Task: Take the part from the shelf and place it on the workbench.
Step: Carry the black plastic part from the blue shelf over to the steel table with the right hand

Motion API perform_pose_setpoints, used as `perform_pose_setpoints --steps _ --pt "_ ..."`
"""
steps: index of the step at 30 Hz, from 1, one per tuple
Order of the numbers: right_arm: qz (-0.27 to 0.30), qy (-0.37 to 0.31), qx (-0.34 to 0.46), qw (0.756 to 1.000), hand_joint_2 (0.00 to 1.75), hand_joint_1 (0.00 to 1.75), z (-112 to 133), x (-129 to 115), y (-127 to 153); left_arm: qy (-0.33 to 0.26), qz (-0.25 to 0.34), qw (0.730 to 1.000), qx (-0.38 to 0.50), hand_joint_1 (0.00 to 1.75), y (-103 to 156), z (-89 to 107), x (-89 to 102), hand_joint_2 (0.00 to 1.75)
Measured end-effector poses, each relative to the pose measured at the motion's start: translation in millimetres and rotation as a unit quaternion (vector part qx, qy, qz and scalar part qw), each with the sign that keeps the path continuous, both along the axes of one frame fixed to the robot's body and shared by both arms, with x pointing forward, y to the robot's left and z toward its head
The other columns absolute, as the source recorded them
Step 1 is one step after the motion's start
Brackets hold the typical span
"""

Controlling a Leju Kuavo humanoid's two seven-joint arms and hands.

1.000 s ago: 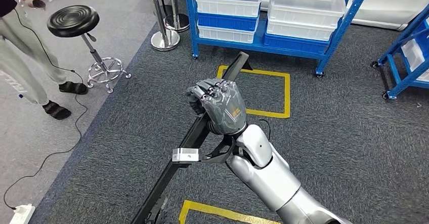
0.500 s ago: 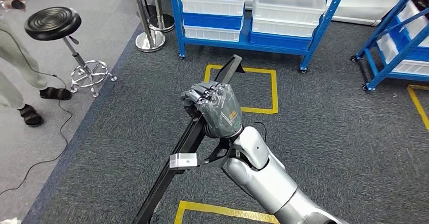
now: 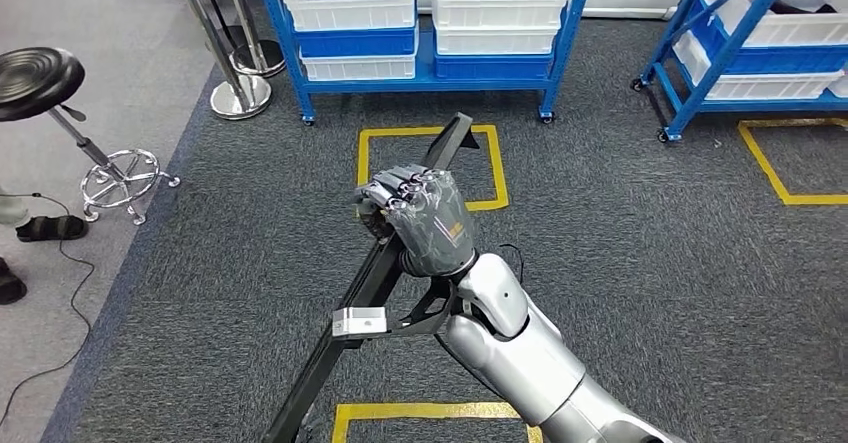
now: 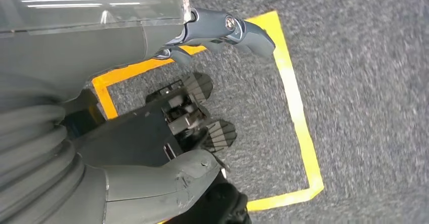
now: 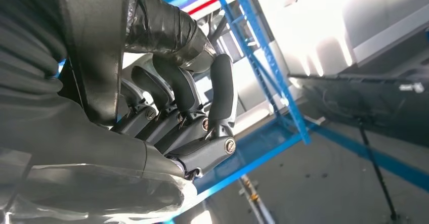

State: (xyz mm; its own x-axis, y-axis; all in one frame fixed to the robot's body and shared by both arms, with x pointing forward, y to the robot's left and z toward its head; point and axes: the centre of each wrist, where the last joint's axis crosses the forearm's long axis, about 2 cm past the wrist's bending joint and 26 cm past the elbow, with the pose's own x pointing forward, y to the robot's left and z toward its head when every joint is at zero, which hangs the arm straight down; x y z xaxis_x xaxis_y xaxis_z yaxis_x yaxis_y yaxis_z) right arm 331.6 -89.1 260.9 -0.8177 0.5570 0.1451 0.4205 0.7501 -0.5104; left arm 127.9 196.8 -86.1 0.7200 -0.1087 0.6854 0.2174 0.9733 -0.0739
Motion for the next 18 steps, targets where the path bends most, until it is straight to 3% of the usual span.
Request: perform_pose_setpoints --steps 18 --pt "0.016 -0.007 0.000 1.000 1.75 1.75 7.2 -2.3 10.4 0.003 0.008 1.000 0.002 0.00 6.0 -2.8 -6.2 1.75"
